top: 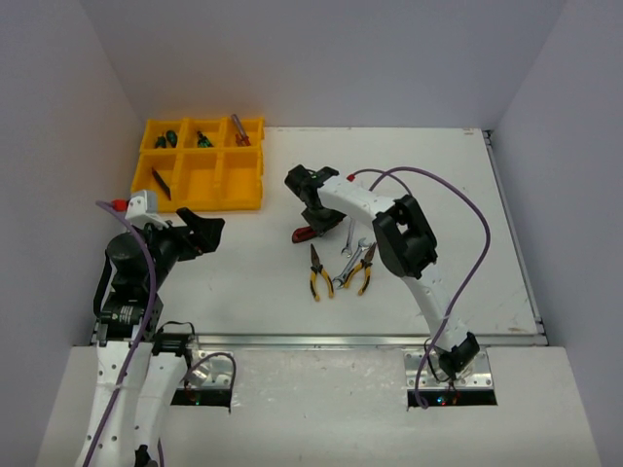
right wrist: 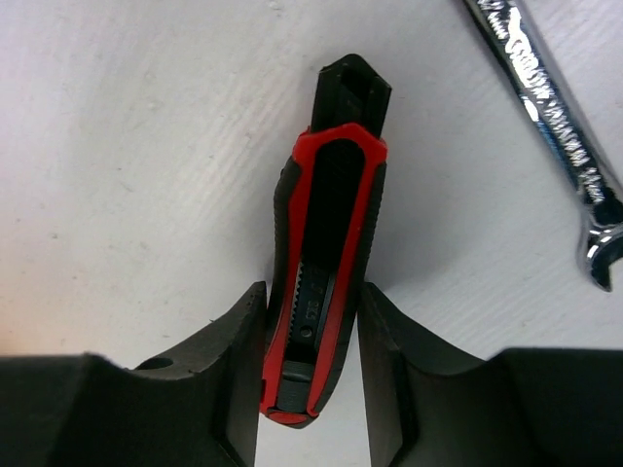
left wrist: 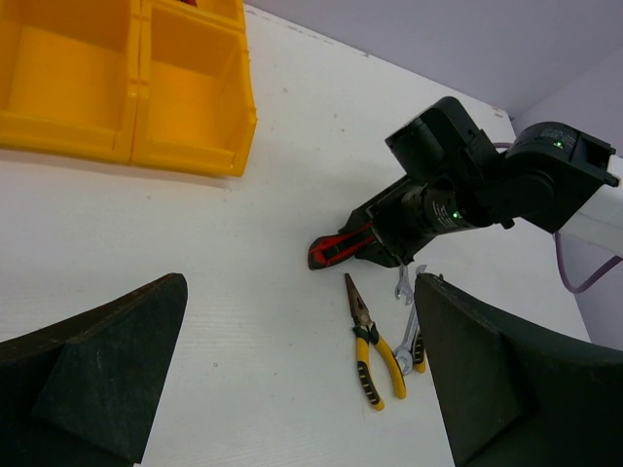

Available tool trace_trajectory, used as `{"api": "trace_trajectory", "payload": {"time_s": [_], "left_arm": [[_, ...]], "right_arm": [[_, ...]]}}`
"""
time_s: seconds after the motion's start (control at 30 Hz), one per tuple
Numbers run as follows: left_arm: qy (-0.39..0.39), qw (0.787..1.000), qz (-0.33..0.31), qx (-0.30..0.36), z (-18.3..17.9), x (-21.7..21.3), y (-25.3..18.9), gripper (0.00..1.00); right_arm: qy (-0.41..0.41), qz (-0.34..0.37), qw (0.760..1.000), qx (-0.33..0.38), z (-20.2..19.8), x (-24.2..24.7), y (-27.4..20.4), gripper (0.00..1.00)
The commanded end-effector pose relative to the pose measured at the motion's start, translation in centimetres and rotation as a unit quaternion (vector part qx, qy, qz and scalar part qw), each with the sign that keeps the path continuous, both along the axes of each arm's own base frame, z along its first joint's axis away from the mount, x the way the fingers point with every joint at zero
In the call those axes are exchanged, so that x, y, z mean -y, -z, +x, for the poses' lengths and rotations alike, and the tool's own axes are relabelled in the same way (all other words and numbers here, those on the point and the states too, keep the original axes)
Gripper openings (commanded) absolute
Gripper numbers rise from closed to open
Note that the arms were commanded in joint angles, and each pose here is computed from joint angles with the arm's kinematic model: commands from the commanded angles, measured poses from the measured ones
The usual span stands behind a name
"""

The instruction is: Sort the tools into containers

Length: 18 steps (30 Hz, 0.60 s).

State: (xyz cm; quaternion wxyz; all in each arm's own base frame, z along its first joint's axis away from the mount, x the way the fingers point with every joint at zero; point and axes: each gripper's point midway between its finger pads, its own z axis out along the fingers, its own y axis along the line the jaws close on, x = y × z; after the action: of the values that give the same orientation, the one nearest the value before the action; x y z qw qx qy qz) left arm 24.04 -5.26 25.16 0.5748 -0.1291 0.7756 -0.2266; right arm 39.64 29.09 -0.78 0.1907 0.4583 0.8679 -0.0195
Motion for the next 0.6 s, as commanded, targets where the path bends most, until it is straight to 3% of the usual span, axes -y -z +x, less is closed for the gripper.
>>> {"api": "trace_trajectory", "payload": {"time_s": [0.0, 0.13, 0.33, 0.43, 0.5, 0.57], "left_arm": [[0.012, 0.999, 0.005, 0.032, 0.2, 0.4, -1.3, 1.0], [0.012, 0.999, 0.005, 0.029, 0.2, 0.4, -1.2, 1.0], [0.006, 1.0, 0.004, 0.029, 0.4, 0.2, -1.4, 1.0], [0.024, 1.0, -0.003, 0.016, 0.7, 0.9, -1.5, 1.0], [0.055, 0.998, -0.02, 0.014, 0.9, 2.0, -2.0, 1.0], [0.115, 0.991, -0.06, 0.016, 1.0, 4.3, -2.6, 1.0]], "right_arm": [[-0.001, 0.026, 0.999, 0.027, 2.2, -1.0, 1.7, 0.19], [-0.053, 0.037, 0.994, 0.088, 4.5, -1.7, -2.0, 0.0], [-0.166, 0.03, 0.968, 0.187, 5.8, -1.8, -9.1, 0.0], [-0.29, 0.032, 0.921, 0.259, 5.0, -2.5, -13.3, 0.0], [-0.409, 0.015, 0.854, 0.323, 3.2, -2.7, -16.9, 0.0], [-0.475, 0.02, 0.807, 0.351, 1.0, -2.9, -19.2, 0.0]]}}
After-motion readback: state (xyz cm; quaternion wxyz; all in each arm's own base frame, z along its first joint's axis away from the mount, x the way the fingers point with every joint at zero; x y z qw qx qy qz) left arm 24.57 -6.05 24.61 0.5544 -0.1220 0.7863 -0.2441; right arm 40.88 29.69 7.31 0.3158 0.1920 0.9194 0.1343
